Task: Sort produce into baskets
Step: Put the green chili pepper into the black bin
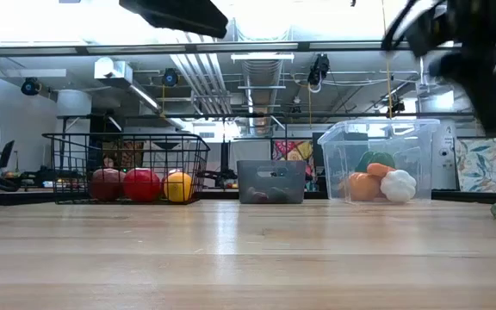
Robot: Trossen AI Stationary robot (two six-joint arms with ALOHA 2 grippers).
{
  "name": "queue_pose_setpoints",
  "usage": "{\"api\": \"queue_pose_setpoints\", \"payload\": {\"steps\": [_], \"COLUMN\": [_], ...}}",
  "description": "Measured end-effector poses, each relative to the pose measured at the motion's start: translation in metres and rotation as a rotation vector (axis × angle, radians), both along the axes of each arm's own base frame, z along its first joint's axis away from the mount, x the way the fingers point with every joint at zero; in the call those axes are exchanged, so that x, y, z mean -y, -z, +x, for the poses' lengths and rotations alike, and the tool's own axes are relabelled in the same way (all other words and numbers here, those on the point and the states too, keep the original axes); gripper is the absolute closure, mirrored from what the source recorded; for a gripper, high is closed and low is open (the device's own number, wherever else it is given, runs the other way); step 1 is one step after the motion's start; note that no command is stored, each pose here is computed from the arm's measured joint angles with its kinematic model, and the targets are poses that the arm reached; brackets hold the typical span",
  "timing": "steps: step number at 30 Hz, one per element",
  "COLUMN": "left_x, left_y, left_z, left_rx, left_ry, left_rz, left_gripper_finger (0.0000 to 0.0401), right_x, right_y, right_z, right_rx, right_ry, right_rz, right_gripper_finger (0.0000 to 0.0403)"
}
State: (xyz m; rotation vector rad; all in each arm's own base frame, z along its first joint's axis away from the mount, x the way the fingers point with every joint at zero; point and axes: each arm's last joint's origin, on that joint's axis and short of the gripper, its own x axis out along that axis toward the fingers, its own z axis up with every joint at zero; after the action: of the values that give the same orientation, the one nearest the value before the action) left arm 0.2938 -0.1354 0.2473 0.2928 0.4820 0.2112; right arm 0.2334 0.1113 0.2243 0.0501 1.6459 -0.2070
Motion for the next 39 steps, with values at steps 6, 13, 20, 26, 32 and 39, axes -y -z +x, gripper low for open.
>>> {"api": "queue_pose_setpoints", "payload": {"steps": [6,13,20,26,32,39], "left_x": [0.000,-0.001,0.000,0.000,-0.001,-0.001], "left_y": [-0.006,-0.002,-0.001,-0.001,0.001,0.002], "left_z": [0.000,-0.002,-0.001,-0.001,-0.002,-0.001], "left_rx": [-0.055,-0.046,-0.016,-0.011,-0.009,0.001], "left_ry": [0.002,-0.024,-0.033,-0.045,-0.053,-0.068], "left_rz": [0.033,-0.014,-0.046,-0.069,-0.085,-0.115], "left_gripper_finger": [0.0169,0.0169,0.0169,0.0169,0.0169,0.0169], "right_x": [0.003,0.008,0.014,0.020,0.022,0.021], "right_y": [0.046,0.065,0.079,0.088,0.088,0.088], "right_z": [-0.004,-0.012,-0.007,-0.003,-0.002,-0.001], "right_rx": [0.003,-0.002,0.045,-0.006,-0.006,0.000], "right_ry": [-0.088,-0.107,-0.133,-0.156,-0.161,-0.164], "right_rz": [0.026,-0.018,-0.020,0.026,0.038,0.052], "right_gripper_finger": [0.0143,0.0162,0.0172,0.0190,0.0240,0.0327]}}
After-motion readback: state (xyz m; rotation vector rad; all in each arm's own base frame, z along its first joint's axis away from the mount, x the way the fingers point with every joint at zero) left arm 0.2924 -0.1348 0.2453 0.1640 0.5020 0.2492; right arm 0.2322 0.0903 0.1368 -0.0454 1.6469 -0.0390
